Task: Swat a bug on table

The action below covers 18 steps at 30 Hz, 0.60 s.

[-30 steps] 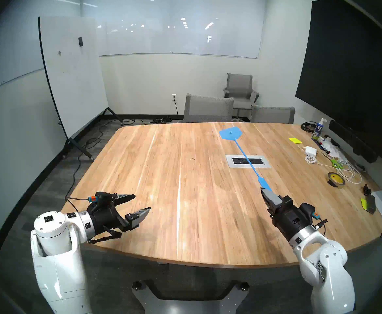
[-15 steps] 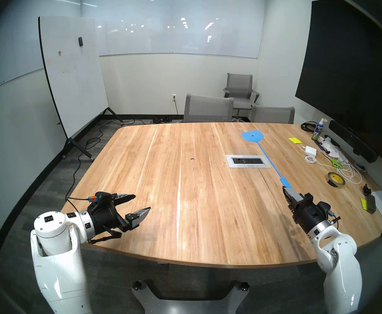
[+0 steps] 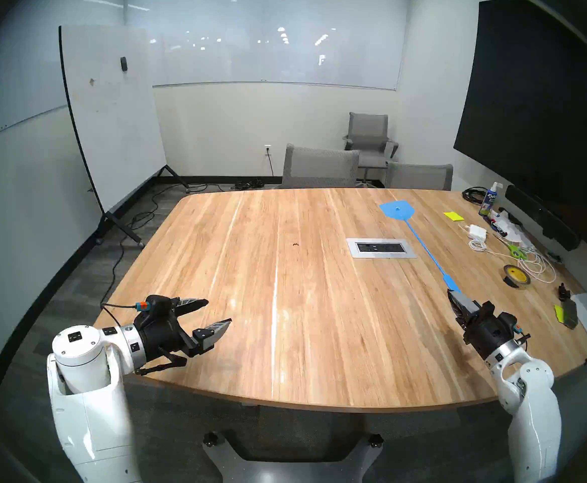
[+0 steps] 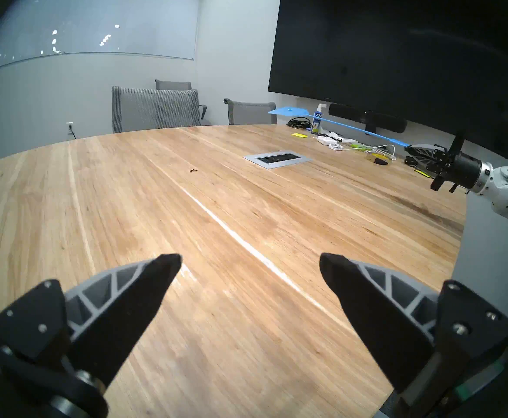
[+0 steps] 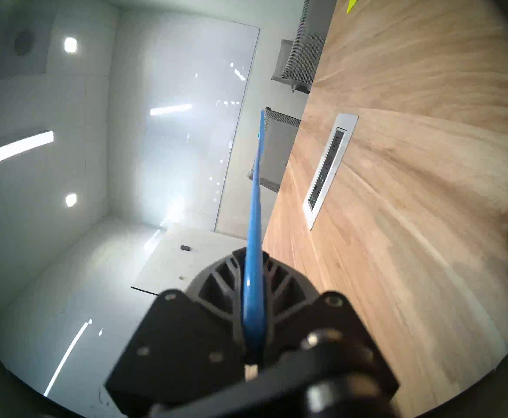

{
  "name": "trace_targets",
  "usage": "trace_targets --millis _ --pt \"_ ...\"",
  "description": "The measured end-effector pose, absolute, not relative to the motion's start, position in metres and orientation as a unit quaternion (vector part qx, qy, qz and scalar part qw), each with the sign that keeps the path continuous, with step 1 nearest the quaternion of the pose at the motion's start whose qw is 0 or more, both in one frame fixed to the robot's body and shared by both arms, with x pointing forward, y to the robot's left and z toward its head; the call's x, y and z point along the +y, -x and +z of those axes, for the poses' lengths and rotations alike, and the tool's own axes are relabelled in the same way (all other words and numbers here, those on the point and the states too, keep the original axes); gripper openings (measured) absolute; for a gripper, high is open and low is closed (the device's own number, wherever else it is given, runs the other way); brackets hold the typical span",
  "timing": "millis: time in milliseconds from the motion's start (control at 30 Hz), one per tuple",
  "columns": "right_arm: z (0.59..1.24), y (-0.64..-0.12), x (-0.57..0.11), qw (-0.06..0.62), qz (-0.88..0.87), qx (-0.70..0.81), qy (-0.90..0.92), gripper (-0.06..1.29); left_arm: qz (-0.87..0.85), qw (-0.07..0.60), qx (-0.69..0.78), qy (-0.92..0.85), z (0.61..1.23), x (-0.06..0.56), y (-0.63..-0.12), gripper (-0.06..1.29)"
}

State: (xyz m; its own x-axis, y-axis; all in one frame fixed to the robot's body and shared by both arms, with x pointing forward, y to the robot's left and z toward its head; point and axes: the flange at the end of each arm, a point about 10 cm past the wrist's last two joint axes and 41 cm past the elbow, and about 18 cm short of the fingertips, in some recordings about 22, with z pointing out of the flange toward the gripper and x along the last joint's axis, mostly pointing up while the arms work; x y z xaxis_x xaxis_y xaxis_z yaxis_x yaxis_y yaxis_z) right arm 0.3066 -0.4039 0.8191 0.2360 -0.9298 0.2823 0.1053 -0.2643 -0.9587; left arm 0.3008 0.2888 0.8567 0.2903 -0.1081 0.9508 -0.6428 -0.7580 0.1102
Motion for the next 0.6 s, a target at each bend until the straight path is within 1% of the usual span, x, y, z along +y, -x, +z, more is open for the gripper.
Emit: trace_targets --millis 333,600 --pt "0.807 -0.314 -0.423 0.489 -0.522 0.337 0.612 0.06 0.542 0.246 -0.245 -0.765 0.856 0.289 -0.301 1.25" --pt "0.807 -0.318 -0.428 0.498 -0.519 0.328 0.612 0.06 0.542 0.246 -0.245 -0.765 0.856 0.289 -0.3 1.25"
